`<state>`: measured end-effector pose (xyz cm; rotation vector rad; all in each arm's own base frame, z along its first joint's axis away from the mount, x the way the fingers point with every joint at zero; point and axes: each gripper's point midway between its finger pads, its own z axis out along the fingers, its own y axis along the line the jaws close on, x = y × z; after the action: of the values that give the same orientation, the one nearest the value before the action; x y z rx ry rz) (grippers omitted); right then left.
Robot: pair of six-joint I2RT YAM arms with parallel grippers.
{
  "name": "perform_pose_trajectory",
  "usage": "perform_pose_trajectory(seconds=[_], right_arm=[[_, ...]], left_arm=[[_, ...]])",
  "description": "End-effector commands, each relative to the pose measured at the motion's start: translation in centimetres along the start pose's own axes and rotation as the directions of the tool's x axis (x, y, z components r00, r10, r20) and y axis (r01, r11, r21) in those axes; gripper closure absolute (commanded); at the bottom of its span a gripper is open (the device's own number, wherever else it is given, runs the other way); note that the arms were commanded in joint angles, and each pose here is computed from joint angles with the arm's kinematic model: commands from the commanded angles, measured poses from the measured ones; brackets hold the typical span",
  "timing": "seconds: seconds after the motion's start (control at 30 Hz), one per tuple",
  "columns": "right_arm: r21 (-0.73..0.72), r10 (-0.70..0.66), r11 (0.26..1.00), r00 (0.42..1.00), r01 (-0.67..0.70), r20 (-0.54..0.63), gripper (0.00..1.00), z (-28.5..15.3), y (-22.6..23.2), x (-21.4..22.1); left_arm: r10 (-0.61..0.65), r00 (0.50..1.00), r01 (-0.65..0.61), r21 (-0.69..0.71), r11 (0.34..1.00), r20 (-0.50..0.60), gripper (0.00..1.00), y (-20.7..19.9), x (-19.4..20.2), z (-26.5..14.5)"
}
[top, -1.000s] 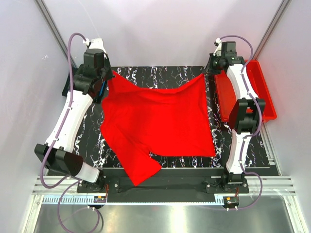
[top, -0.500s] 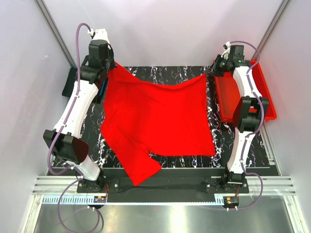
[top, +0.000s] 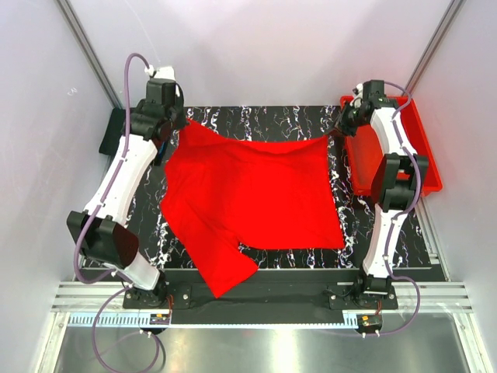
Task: Fold and stack the t-shirts
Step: Fold the tshirt
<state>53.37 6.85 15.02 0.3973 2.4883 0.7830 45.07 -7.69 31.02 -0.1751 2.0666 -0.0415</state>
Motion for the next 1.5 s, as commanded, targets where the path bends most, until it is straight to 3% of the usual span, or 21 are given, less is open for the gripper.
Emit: perform_pose_trajectory(seconds=[0.0,0.37,0.7,0.83,1.47], right_arm=[[0.054,0.016,0.998,1.0,-0.016,-0.016,1.0,-3.1,0.4,1.9],[0.226,0.063,0.973,0.991,-0.035,-0.119,1.0,-4.3,-3.6,7.0],[0.291,0.124,0.955,0.974,-0.066,-0.187,1.0,-2.9,-6.4,10.4],[0.324,0.138,0.944,0.97,-0.067,-0.201,1.0,-2.4,-7.5,10.9],[0.388,0.163,0.919,0.961,-0.066,-0.224,0.98,-0.7,-9.8,12.2]], left_arm=[[-0.061,0.998,0.062,0.024,0.998,-0.029,1.0,0.2,0.9,-2.9],[-0.098,0.962,0.086,-0.058,0.995,-0.256,1.0,3.4,11.4,-6.6],[-0.128,0.929,0.08,-0.148,0.986,-0.348,1.0,5.3,15.8,-7.4],[-0.163,0.891,0.09,-0.186,0.978,-0.425,1.0,5.6,18.9,-7.0],[-0.207,0.838,0.075,-0.27,0.96,-0.505,1.0,7.1,24.0,-7.1]])
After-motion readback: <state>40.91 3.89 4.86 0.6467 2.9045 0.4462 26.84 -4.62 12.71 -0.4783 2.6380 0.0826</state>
